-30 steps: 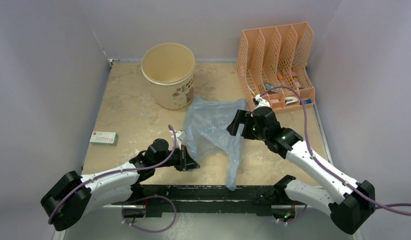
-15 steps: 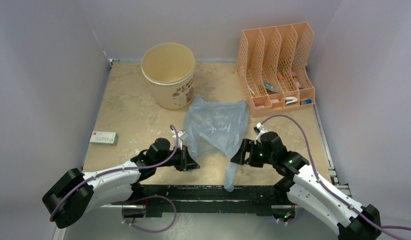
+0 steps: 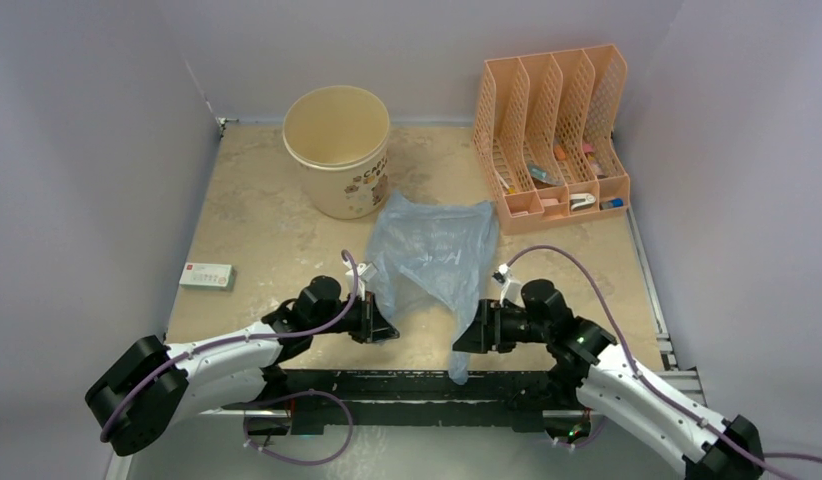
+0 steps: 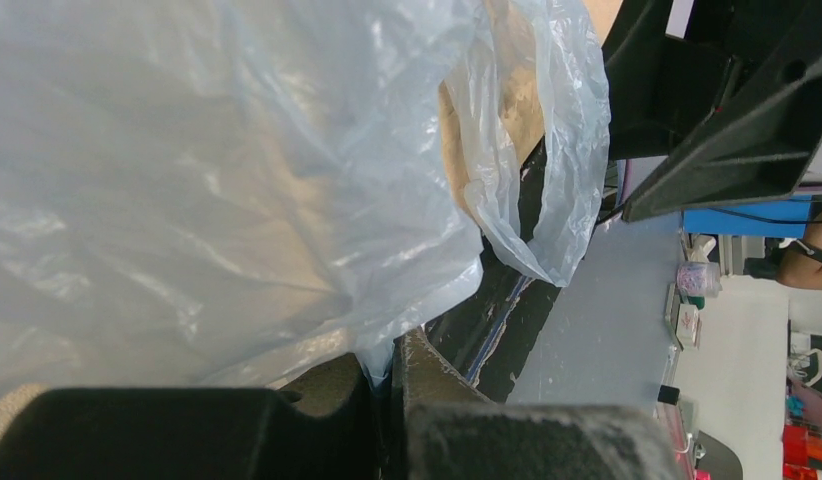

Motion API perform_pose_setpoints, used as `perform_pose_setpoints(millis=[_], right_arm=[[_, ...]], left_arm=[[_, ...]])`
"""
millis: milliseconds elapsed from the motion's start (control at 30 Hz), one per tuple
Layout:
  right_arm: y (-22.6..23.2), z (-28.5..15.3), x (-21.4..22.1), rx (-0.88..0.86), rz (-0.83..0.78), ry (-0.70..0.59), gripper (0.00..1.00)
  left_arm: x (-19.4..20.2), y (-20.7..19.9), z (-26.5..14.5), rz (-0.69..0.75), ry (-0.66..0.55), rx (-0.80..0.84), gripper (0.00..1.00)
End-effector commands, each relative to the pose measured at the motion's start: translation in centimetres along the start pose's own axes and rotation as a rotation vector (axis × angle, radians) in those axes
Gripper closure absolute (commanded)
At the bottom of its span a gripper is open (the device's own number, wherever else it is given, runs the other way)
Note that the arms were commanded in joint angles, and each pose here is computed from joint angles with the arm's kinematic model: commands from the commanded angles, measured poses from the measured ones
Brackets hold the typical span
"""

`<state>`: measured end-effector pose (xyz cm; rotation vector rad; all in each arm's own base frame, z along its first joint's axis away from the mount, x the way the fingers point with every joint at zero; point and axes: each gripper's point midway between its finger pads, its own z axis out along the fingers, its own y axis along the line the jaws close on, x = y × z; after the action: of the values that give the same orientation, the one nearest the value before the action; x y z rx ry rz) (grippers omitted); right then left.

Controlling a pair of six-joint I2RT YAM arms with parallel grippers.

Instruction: Put the trash bags into the trash bin

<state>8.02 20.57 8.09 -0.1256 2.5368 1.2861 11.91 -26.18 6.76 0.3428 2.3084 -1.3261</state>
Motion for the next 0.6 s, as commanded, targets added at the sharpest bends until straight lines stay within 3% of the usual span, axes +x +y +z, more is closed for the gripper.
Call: perform_pose_setpoints(millis=[0, 133, 233, 400, 567], right_arm=[[2.7, 1.4, 1.0, -0.090, -0.052, 0.057, 0.30], [4.8, 3.8, 1.9, -0.049, -0.072, 0.054, 0.36], [5.3, 4.6, 0.0, 0.010, -0.071, -0.028, 0.55], [9.3, 4.5, -3.0, -0.067, -0.101, -0.122, 0.81], [11.9, 5.1, -5.8, -0.049, -0.144, -0.164, 0.88]], left_arm=[[-1.5, -1.8, 0.0, 0.052, -0.036, 0.056, 1.00], [-1.7, -2.1, 0.0, 0.053, -0.036, 0.062, 1.00], [-1.7, -2.1, -0.1, 0.052, -0.035, 0.061, 1.00], [-1.8, -2.6, -0.5, 0.071, -0.046, 0.075, 1.00], [-2.9, -4.8, -1.3, 0.145, -0.082, 0.158, 0.84]])
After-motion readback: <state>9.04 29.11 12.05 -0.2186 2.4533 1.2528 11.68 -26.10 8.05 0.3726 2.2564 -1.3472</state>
